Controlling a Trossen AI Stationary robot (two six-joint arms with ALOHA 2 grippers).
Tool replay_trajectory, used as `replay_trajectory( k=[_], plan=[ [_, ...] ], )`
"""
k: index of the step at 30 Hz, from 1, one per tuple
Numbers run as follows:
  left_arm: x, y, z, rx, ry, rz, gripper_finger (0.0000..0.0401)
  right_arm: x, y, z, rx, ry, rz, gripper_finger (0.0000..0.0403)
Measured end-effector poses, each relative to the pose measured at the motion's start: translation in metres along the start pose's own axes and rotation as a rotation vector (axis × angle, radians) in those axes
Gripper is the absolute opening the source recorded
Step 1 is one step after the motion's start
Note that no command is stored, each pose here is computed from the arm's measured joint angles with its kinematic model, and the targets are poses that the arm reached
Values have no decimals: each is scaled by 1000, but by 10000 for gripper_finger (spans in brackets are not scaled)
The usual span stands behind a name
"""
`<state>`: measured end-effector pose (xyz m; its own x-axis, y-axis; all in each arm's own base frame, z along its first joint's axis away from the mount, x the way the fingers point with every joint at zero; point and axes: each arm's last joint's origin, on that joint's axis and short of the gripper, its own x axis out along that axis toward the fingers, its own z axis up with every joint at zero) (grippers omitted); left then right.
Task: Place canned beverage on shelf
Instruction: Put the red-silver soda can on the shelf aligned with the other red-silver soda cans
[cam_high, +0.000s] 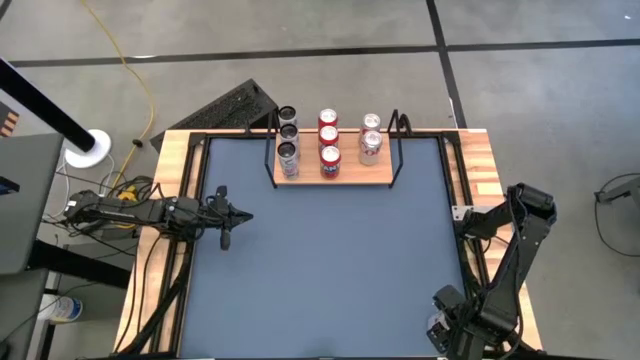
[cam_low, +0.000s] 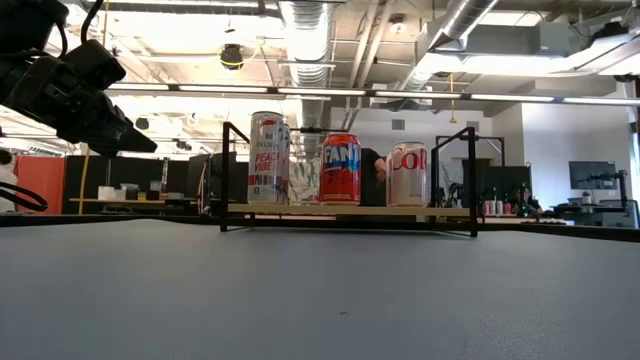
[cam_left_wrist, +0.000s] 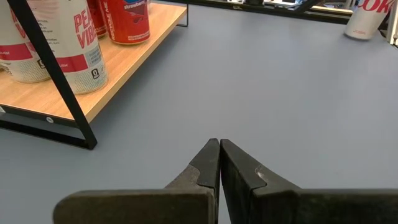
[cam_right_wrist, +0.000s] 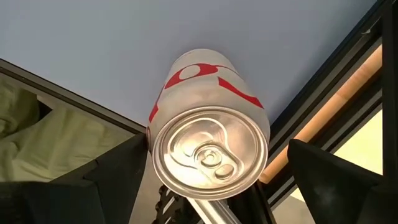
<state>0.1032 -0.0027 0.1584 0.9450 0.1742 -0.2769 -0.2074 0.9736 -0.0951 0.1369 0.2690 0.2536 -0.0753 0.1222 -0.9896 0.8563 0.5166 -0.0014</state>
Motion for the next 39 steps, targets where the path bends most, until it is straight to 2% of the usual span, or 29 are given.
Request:
replay_trajectory(
  k=[11,21,29,36,39],
  plan=[
    [0,0,0,0,0,0,0,0,1,2,29,-43,28,374],
    [0,0,0,0,0,0,0,19,12,0,-15,-38,-24,374],
    [0,0,0,0,0,0,0,26,19,-1,-8,-23,-7,371],
    [0,0,0,0,0,0,0,27,20,-2,-11,4,-21,326],
    [0,0,0,0,0,0,0,27,19,-2,-72,5,-22,301]
  ],
)
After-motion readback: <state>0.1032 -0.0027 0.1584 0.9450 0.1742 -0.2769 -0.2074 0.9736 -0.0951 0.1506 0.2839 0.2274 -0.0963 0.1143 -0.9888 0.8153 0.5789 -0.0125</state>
